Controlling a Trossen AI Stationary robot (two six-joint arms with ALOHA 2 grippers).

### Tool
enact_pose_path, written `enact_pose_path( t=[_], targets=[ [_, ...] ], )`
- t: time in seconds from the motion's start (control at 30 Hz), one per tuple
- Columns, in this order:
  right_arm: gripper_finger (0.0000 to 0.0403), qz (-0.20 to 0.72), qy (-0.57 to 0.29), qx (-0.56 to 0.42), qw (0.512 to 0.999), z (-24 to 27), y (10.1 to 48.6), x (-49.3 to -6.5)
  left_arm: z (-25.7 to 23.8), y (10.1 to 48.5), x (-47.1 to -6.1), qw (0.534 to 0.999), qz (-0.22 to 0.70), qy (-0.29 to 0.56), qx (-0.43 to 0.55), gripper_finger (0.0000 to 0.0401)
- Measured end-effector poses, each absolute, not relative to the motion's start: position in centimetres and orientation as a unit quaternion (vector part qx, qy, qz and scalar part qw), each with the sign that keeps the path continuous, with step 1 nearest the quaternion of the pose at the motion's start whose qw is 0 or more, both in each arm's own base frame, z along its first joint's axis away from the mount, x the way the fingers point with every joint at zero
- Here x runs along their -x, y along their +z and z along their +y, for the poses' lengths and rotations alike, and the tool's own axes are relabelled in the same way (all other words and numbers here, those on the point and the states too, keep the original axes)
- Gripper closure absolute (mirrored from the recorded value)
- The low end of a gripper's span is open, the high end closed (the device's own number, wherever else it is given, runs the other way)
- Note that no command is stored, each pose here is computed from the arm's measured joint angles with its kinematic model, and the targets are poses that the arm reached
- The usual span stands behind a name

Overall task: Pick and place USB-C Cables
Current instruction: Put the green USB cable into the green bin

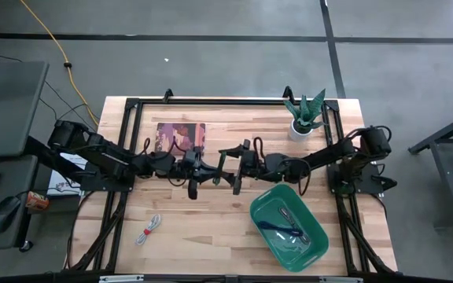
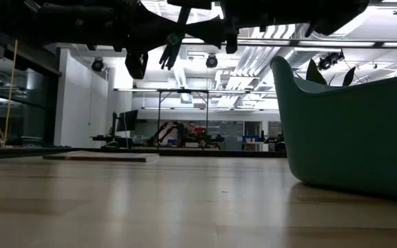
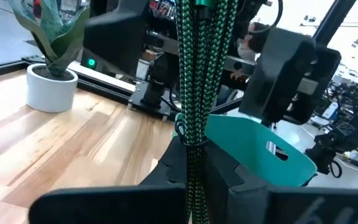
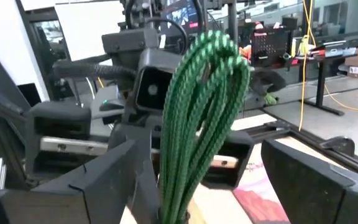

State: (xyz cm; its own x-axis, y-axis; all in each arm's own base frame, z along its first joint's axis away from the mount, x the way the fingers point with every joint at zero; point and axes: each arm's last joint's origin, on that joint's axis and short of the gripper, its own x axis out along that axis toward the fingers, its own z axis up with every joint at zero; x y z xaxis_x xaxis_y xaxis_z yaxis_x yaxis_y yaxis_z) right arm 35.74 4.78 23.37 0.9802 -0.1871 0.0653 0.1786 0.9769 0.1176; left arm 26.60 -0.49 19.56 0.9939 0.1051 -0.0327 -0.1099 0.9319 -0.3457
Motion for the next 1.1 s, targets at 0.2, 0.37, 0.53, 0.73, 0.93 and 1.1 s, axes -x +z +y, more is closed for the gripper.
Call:
enact_pose_path(
  t=[0.2, 0.37, 0.53, 0.73, 0.93, 1.1],
  targets=[
    [0.0077, -0.034, -0.111, -0.051, 0.992, 4.7, 23.5, -35.6, -0.6, 19.4, -26.6, 0.983, 0.016, 0.050, 0.175, 0.0401],
    [0.0138, -0.029, -0.111, -0.052, 0.992, 4.7, 23.4, -35.6, -0.6, 19.4, -26.6, 0.983, 0.019, 0.045, 0.175, 0.0401],
    [0.0282, -0.027, -0.108, -0.062, 0.992, 4.7, 23.3, -35.6, -0.4, 19.3, -26.6, 0.983, 0.020, 0.049, 0.174, 0.0401],
    [0.0376, -0.026, -0.095, -0.068, 0.993, 4.8, 23.3, -35.6, -0.3, 19.3, -26.6, 0.983, 0.021, 0.053, 0.174, 0.0382],
    [0.0393, 0.002, -0.106, -0.059, 0.993, 4.8, 23.7, -35.1, 0.1, 19.5, -26.4, 0.984, 0.024, 0.055, 0.165, 0.0326],
    [0.0387, 0.052, -0.149, -0.032, 0.987, 5.1, 24.7, -33.5, 0.7, 20.3, -25.4, 0.984, 0.051, 0.075, 0.151, 0.0271]
  ],
)
